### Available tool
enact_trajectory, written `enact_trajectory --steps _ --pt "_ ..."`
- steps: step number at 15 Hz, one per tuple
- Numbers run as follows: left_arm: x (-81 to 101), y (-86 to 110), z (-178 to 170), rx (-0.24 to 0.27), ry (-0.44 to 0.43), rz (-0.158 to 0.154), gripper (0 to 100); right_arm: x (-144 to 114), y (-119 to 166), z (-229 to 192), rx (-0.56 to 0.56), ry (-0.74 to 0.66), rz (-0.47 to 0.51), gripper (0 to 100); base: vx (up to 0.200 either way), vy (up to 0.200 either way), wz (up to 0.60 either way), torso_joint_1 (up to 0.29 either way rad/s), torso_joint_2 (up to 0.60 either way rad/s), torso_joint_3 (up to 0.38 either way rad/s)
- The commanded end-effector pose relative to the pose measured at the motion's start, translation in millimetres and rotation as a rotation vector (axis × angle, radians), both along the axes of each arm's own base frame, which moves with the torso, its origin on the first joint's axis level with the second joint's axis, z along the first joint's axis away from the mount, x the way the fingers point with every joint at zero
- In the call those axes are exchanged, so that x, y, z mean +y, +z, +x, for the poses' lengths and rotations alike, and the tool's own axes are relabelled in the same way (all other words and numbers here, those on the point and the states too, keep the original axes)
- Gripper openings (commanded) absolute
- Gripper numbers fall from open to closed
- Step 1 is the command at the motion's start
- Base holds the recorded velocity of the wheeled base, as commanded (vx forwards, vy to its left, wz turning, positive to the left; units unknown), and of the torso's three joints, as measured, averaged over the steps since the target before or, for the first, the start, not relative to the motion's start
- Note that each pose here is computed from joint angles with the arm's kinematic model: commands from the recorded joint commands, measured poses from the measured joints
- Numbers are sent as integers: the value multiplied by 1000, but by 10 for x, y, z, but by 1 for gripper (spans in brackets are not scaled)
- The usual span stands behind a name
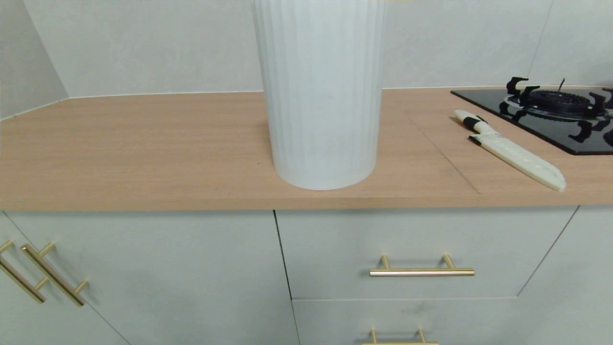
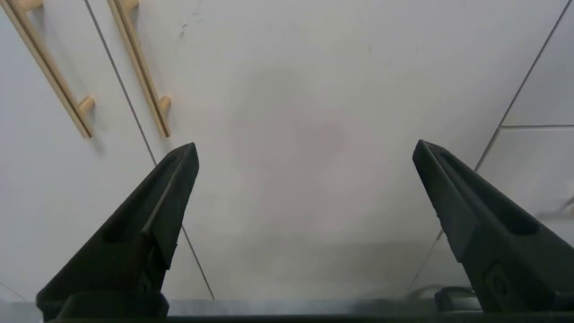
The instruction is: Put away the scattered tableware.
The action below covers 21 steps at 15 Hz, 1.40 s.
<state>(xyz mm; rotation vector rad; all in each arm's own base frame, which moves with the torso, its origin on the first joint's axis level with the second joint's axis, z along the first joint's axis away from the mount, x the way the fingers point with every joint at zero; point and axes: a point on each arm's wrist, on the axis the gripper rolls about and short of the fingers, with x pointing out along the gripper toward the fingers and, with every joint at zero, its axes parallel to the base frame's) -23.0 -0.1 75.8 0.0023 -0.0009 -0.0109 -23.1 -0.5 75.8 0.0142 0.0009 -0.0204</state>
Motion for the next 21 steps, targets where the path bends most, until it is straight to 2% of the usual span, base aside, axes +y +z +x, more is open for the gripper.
enact_trajectory --steps 1,4,8,21 --pt "0 1 0 -1 0 1 100 0 -1 1 2 0 0 100 0 0 0 0 0 0" --pt "0 -1 0 1 0 1 100 0 -1 1 2 0 0 100 0 0 0 11 -45 -32" --pt "0 -1 0 1 0 1 100 0 -1 1 2 0 0 100 0 0 0 94 -267 -263" --pt "0 -1 0 1 0 1 100 0 -1 1 2 0 0 100 0 0 0 171 -487 -293"
